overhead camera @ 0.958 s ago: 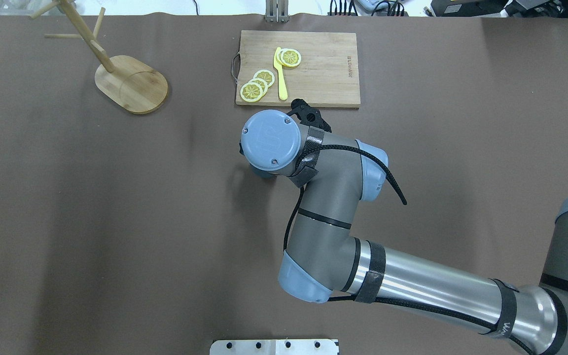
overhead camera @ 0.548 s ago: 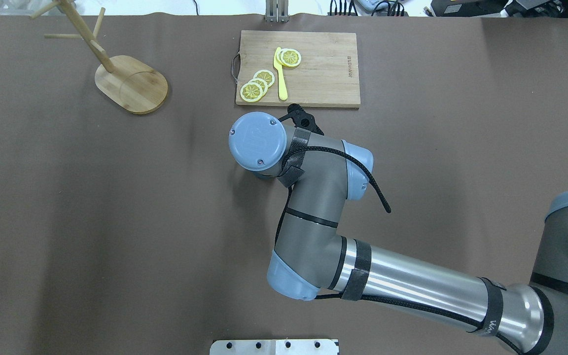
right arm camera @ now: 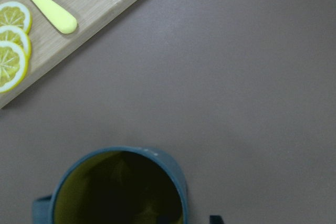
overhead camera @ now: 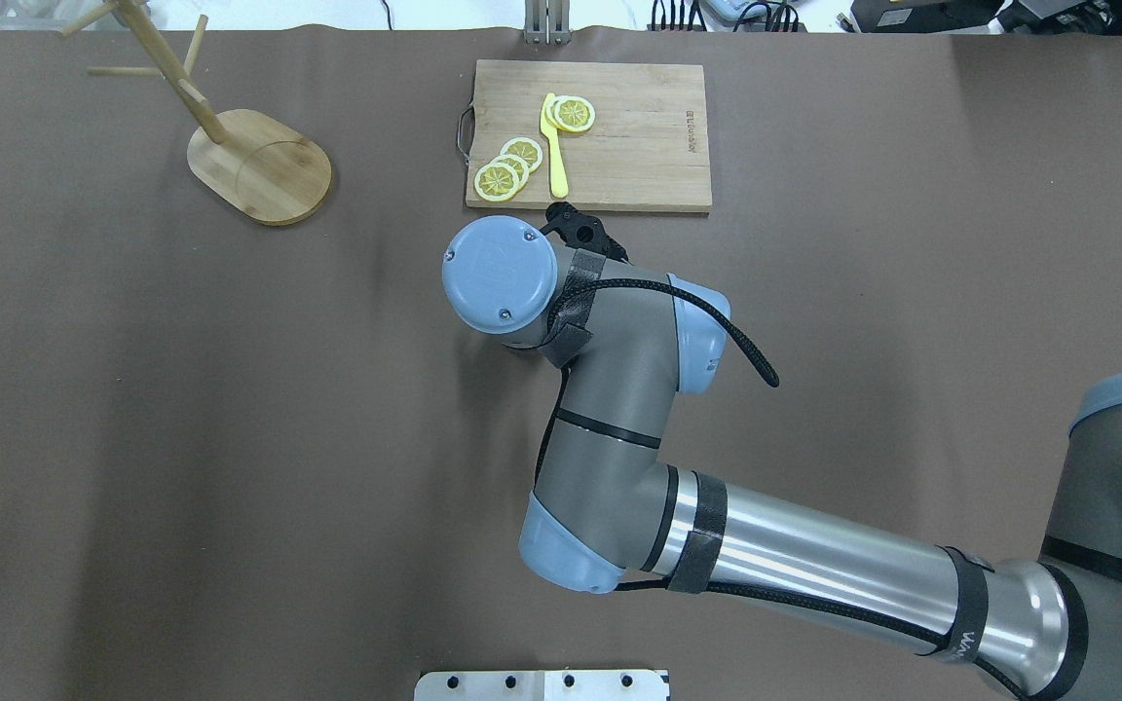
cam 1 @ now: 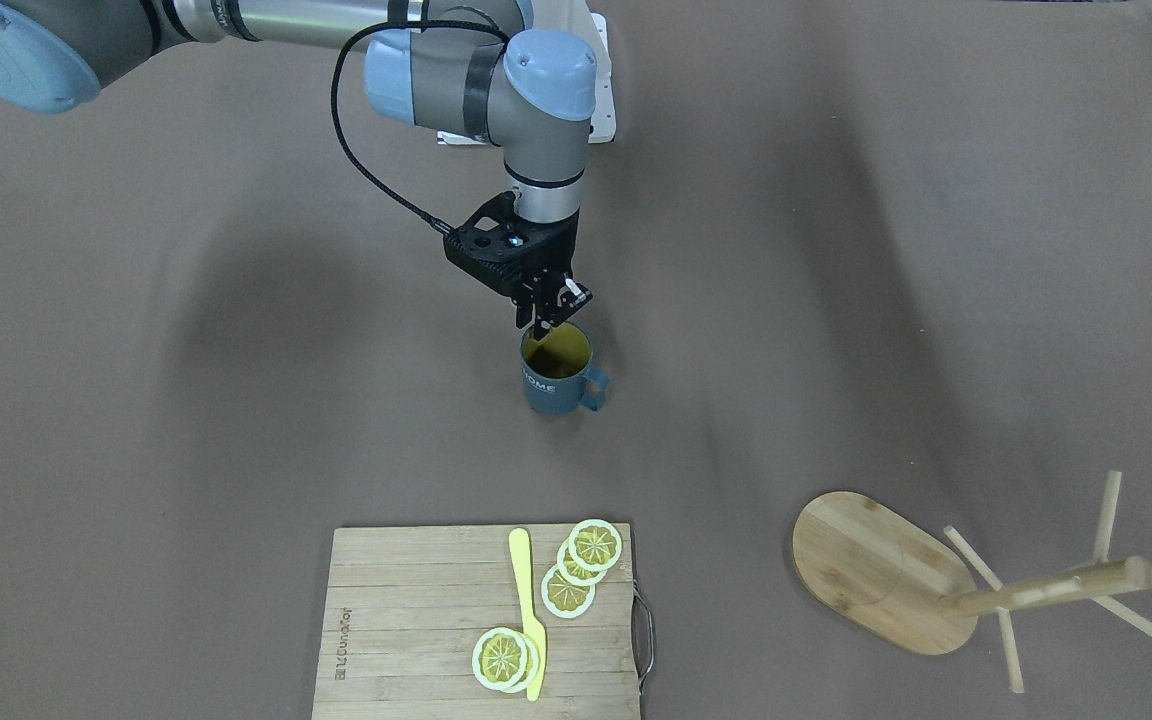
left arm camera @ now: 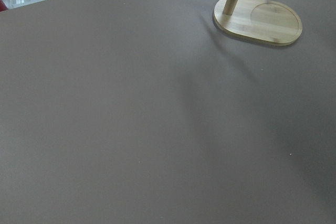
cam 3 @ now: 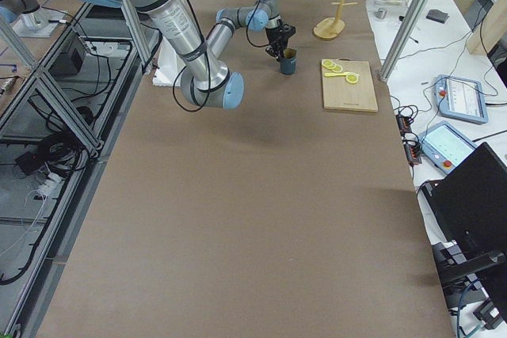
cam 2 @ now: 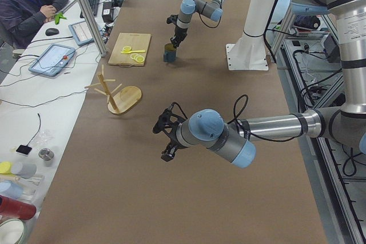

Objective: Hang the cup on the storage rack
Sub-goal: 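Lower the teal mug onto the table and open the right gripper, then withdraw the right gripper while the left arm moves in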

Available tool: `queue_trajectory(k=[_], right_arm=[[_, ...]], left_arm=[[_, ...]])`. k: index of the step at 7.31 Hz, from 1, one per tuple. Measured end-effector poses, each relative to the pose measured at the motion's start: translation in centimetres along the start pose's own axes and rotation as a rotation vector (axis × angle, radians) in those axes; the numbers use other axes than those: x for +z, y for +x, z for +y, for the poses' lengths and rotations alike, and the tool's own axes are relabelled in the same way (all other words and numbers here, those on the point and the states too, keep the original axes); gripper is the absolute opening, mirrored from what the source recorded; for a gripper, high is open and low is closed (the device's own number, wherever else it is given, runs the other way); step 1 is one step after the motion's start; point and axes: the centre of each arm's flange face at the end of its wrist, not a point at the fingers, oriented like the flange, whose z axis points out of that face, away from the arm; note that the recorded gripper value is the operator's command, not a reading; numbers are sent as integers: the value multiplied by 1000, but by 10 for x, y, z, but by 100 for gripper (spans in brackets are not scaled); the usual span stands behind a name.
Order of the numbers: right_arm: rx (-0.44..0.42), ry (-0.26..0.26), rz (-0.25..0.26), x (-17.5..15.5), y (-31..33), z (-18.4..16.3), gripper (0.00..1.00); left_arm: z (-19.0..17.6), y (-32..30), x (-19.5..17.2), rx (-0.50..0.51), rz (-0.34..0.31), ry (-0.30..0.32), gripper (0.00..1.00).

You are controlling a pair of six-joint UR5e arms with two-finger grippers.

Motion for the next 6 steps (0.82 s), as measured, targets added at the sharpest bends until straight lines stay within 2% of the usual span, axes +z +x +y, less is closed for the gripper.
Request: queue_trajectory(k=[1, 3, 4, 6], right_arm=[[-39, 1, -10, -8, -1, -5, 100], [-84, 13, -39, -28, -6, -36, 100], [-106, 10, -44, -34, -2, -65, 100], [-193, -6, -49, -41, 34, -134, 100]], left_arm=[[0, 0, 0, -1, 0, -1, 99], [-5, 1, 0, 6, 2, 3, 98], [-15, 6, 2, 32, 12, 9, 98], [-63, 29, 20, 141, 61, 15, 97]])
